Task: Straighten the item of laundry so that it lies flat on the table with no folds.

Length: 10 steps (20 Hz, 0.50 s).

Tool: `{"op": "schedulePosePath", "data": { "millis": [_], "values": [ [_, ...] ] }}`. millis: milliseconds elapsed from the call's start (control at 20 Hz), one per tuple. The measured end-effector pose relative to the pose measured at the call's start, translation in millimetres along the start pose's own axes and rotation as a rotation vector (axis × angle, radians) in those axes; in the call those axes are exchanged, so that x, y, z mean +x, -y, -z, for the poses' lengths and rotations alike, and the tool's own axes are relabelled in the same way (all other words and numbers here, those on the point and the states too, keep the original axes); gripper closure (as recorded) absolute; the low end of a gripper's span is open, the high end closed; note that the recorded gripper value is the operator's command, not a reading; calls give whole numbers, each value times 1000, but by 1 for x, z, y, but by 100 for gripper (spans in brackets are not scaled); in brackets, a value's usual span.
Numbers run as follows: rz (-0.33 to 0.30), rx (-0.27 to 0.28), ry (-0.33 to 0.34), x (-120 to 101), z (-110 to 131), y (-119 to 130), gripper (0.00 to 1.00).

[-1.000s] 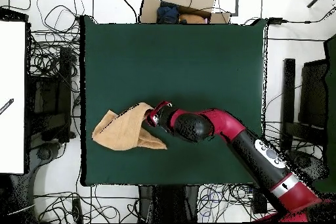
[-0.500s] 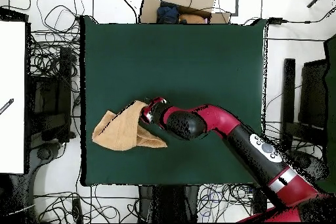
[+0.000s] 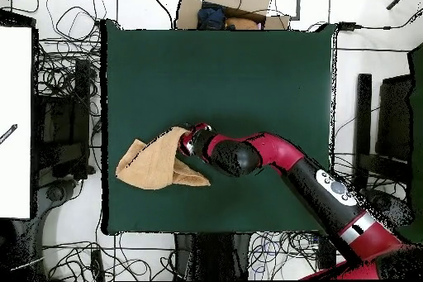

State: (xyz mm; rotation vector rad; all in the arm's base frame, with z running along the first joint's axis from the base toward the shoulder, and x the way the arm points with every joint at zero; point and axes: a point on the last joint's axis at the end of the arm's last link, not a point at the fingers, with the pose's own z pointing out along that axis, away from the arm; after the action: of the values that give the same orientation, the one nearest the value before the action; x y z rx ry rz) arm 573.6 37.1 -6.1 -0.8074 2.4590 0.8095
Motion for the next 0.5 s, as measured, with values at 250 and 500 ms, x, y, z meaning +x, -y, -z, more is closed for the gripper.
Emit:
{"op": "schedulePosePath", "data": {
  "millis": [250,500],
  "values": [
    [-16,-1,-14,8,-1,2,0],
    [-24,-1,-21,11,-1,2,0]
  ]
}}
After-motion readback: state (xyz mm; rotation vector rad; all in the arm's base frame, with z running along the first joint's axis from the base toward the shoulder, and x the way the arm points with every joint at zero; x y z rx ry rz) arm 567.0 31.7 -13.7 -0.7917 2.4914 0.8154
